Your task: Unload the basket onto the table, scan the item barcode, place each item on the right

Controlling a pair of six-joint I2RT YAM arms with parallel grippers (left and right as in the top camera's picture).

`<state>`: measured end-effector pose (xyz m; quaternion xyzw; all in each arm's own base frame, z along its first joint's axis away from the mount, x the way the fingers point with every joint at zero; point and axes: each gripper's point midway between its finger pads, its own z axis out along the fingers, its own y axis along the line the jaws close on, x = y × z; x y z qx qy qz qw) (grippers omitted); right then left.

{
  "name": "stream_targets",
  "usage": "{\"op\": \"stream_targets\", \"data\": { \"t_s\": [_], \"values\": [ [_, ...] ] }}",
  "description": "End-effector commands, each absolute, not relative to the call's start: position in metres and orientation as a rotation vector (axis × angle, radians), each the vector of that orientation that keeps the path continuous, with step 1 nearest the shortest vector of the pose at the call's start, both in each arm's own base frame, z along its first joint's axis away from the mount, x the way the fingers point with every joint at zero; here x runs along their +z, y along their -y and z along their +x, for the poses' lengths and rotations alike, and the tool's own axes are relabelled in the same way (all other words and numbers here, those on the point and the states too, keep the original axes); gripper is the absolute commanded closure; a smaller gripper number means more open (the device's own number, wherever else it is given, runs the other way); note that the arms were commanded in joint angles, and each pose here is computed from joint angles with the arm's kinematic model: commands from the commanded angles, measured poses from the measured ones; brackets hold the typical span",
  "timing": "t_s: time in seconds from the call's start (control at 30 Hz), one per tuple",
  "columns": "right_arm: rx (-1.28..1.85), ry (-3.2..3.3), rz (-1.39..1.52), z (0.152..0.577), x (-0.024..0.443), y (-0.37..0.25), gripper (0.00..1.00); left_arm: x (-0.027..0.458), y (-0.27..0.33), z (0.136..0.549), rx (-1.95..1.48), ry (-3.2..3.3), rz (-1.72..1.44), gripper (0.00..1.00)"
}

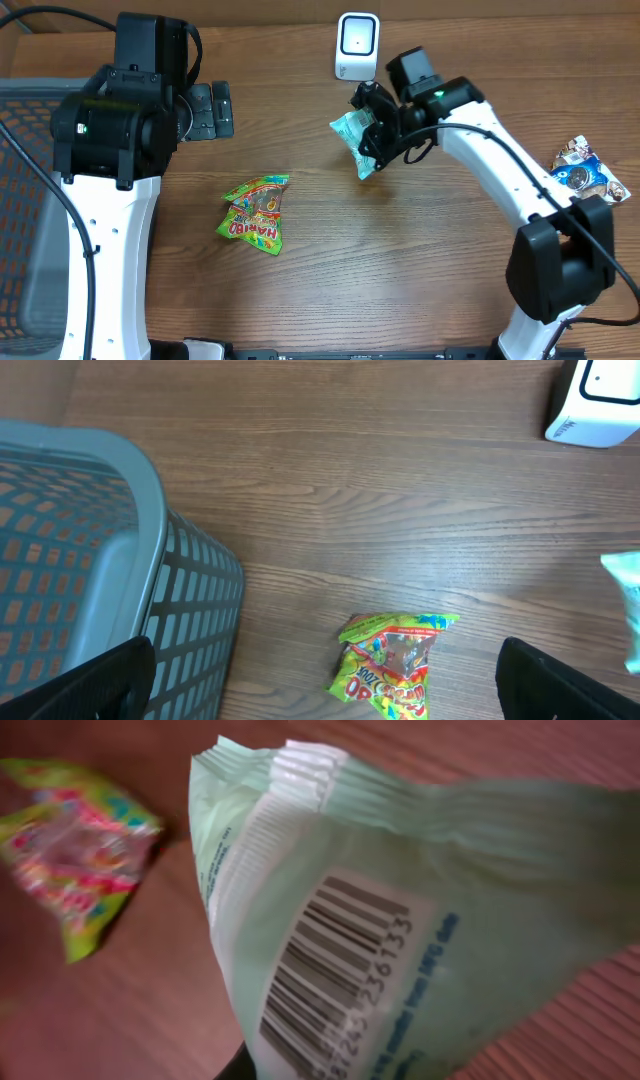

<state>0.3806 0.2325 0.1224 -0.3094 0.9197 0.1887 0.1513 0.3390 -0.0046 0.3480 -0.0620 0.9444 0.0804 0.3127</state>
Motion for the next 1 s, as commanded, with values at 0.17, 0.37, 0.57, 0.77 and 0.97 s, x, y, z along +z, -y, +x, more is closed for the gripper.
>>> {"op": "stream_targets", "data": {
  "t_s": [0.17,0.37,0.57,0.77,0.97],
  "values": [
    [-0.447,-2.589,-0.047,0.432,0.120,-0.137,0.96,0.351,0.001,0.340,0.237,-2.482,-0.148,0.00],
    [-0.726,-2.535,-0.077,0.432,0.087,-0.133,0.96,0.351,0.001,0.340,0.237,-2.482,-0.148,0.00],
    [-0.807,-2.550,-0.144,0.426,0.062,-0.139,0.96,0.351,0.001,0.340,0.237,-2.482,-0.148,0.00],
    [-0.422,-2.785,-0.346,0.400,0.030,-0.193,0.42,0.351,0.001,0.340,0.236,-2.482,-0.148,0.00],
    [-0.081,-2.913,-0.512,0.375,0.022,-0.233,0.34,0.351,0.001,0.340,0.236,-2.482,-0.148,0.00]
  ]
}}
